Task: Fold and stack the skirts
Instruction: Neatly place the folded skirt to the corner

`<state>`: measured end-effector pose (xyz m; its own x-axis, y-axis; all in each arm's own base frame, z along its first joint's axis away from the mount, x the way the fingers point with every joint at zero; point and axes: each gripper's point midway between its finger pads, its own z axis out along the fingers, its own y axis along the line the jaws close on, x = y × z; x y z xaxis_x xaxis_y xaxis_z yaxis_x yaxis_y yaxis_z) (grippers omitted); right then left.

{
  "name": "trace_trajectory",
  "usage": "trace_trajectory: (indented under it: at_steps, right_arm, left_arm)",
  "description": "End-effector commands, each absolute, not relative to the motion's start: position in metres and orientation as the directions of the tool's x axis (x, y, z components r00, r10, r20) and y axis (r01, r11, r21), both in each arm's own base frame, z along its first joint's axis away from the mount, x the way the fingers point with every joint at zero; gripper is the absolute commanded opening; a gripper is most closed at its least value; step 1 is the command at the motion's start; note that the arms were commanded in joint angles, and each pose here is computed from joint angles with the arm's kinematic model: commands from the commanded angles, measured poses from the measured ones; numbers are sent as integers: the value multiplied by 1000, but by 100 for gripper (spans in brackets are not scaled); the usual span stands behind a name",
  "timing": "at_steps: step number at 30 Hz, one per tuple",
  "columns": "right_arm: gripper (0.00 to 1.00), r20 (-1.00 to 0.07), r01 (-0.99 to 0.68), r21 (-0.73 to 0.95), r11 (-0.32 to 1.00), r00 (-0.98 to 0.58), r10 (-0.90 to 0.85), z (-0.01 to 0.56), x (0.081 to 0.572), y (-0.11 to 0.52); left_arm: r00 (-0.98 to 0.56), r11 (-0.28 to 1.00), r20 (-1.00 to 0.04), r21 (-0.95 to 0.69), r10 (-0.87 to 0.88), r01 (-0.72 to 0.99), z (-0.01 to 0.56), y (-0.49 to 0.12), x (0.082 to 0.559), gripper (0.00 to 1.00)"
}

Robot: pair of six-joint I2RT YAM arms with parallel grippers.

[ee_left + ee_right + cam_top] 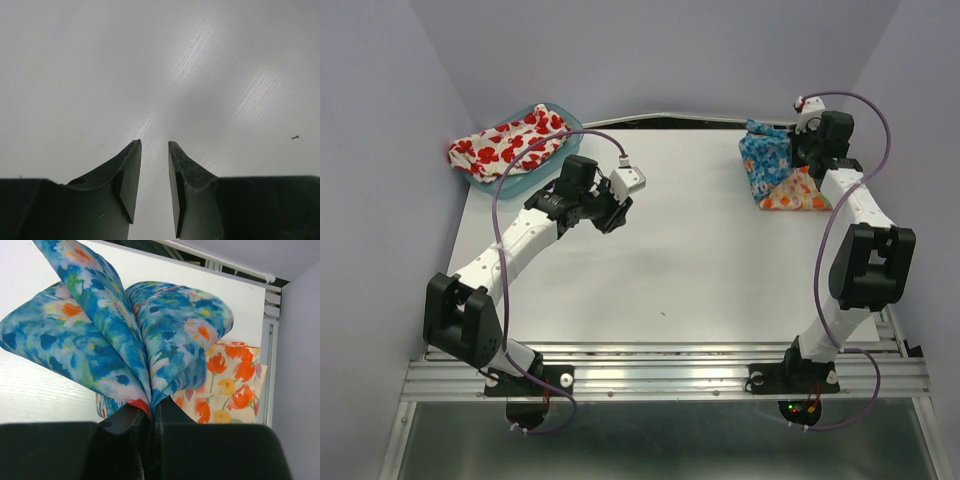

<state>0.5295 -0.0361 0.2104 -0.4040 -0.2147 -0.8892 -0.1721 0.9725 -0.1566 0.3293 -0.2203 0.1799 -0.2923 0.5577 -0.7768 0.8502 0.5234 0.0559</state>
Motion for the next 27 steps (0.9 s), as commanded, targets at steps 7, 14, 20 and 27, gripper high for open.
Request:
trace_trajectory:
  at_steps: [7,14,20,27]
  right_arm:
    - [1,-940,-171,-89,981,-312,-140,247,531,-81]
    - [1,-888,-179,101,979,-460,8,175,534,-107]
    - [2,-835,-147,239,960,-536,126,134,532,-138]
    - [11,-777,-141,359,923,-593,212,107,528,-159]
  left_arm:
    - [-260,502,-782,78,566,861,194,-222,330,39]
    - [-277,496,-760,69,588,866,187,-219,327,39]
    - [-284,490,-746,65,602,869,184,-216,324,39]
    - [-295,487,-732,57,614,872,179,-215,323,39]
